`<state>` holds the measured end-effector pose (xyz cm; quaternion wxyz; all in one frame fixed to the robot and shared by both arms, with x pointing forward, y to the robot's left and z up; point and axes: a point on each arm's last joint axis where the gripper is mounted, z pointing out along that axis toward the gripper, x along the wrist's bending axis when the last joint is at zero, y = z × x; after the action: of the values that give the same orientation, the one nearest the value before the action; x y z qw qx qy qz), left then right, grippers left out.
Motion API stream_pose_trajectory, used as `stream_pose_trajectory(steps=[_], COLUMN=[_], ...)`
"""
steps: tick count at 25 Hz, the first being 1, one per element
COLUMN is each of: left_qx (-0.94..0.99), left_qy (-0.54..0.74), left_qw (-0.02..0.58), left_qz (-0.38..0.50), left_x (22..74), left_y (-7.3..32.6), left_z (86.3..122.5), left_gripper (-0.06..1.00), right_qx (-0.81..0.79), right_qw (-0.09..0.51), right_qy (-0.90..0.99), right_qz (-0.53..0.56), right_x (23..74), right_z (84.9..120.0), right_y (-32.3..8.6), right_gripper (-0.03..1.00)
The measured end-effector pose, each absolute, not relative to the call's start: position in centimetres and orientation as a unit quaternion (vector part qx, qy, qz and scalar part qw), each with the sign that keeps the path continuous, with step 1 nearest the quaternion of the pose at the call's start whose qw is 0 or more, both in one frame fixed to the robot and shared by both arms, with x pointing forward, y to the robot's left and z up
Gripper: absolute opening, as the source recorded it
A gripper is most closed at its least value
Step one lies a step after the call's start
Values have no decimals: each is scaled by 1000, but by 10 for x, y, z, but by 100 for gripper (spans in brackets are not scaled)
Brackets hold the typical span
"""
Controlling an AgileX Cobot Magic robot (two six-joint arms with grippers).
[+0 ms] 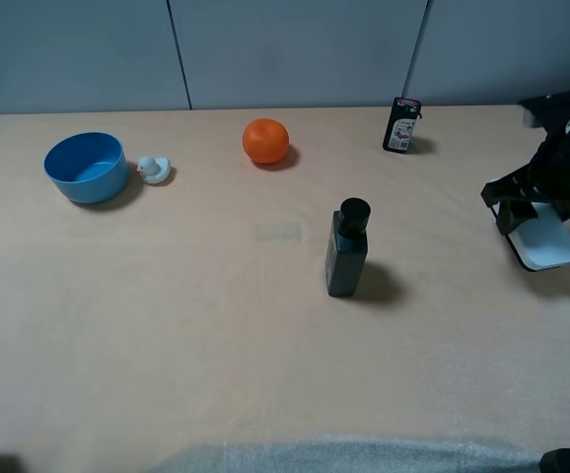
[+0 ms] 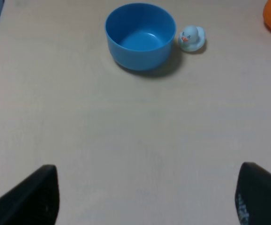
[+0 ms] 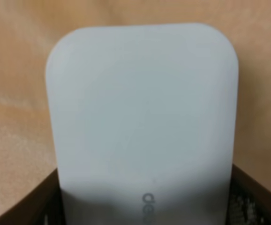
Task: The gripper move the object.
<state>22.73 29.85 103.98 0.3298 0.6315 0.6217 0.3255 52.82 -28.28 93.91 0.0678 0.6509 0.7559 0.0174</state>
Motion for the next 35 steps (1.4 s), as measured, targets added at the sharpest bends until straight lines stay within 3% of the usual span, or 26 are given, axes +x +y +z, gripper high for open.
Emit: stream_pose_trajectory(steps=[10, 22, 35], left_qx=[631, 631, 631], left_qy=[622, 622, 622], left_qw=[330, 330, 330], left_qz=[325, 325, 325], left_x=[227, 227, 227], left_y=[298, 298, 298], left_z=[1040, 1040, 1040], left_gripper=[82, 82, 82], right_qx=[654, 620, 624], right_qw=[96, 162, 154], right_qy=[749, 761, 762], right_qz=[40, 99, 84], right_x=[546, 586, 650], right_z=[991, 1068, 1050], right_y=[-282, -253, -243], right_gripper=[46, 46, 46])
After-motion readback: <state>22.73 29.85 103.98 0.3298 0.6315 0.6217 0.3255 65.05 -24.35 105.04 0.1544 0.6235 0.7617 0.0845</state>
